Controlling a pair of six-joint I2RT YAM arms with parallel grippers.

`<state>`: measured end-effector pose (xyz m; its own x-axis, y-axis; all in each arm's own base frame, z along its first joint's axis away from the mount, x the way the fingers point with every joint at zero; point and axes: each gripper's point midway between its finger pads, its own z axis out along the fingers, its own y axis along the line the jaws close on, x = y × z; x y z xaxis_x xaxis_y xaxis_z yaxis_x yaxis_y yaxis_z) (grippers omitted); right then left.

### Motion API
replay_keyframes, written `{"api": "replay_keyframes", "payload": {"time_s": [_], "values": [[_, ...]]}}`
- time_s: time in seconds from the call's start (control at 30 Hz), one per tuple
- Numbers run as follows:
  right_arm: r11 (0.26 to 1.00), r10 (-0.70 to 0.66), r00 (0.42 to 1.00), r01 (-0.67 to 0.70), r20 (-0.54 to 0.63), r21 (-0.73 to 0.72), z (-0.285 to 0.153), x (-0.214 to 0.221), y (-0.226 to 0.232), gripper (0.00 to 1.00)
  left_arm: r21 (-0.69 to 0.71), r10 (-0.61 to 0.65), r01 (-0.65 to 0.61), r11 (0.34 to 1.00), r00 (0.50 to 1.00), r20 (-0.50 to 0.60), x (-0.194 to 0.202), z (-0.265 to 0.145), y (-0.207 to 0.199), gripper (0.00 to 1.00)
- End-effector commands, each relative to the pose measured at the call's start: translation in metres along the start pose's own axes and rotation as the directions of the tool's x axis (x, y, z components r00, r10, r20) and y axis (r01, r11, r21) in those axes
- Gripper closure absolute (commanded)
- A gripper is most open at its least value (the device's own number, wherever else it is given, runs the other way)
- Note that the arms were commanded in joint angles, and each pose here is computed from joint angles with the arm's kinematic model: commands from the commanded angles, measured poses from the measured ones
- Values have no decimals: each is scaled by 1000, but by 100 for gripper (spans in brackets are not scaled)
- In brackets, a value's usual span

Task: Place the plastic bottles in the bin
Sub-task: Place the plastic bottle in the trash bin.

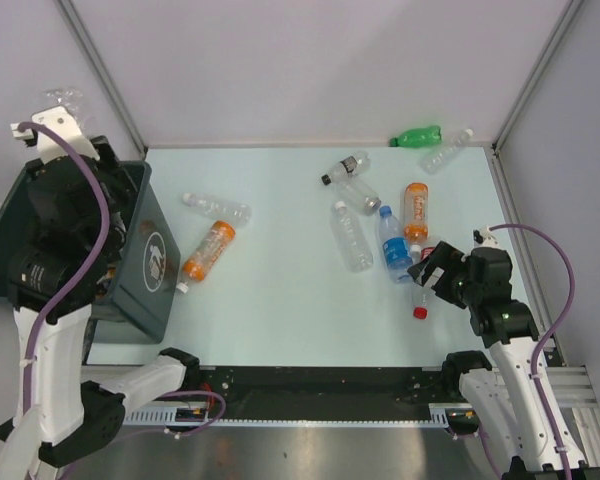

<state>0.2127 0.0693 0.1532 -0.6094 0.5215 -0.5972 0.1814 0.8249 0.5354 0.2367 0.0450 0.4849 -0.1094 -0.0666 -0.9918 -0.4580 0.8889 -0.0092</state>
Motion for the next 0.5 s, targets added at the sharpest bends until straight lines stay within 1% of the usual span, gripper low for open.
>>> {"api": "replay_keyframes", "payload": {"time_s": [0.0, 0.03, 0.07, 0.17, 0.23, 0.27, 0.3, 0.33, 0.37, 0.47], "values": [[1000, 4, 1000, -4, 12, -8, -1, -3, 2, 0, -221, 42, -34, 975, 999, 34, 0, 0, 42, 37], [1000, 4, 1000, -4, 11, -8, -1, -3, 2, 0, -287, 45, -31, 957, 998, 42, 5, -5, 57, 37], [1000, 6, 1000, -6, 10, -7, 0, -3, 2, 0, -311, 26, -4, 950, 997, 69, 2, -6, 61, 37], [1000, 9, 1000, -9, 13, -2, 0, -4, 1, 0, -374, 40, -7, 927, 996, 81, 10, -12, 77, 36], [1000, 9, 1000, -9, 16, 4, 0, -4, 0, 0, -403, 53, -15, 915, 995, 83, 16, -10, 79, 35], [1000, 11, 1000, -11, 16, 10, 1, -4, -1, 0, -456, 81, -39, 889, 994, 72, 17, -14, 88, 31], [1000, 12, 1000, -13, 19, 11, 1, -5, -1, 0, -481, 95, -49, 875, 993, 73, 15, -15, 91, 27], [1000, 14, 1000, -14, 20, 12, 2, -5, -1, 0, -498, 115, -69, 864, 992, 61, 18, -14, 92, 18], [1000, 14, 1000, -15, 24, 15, 2, -6, -1, 0, -520, 119, -72, 851, 991, 59, 17, -15, 95, 1], [999, 28, 999, -29, 36, 25, 5, -10, -2, 0, -514, 129, -80, 854, 990, 58, 17, -16, 95, 0]]}}
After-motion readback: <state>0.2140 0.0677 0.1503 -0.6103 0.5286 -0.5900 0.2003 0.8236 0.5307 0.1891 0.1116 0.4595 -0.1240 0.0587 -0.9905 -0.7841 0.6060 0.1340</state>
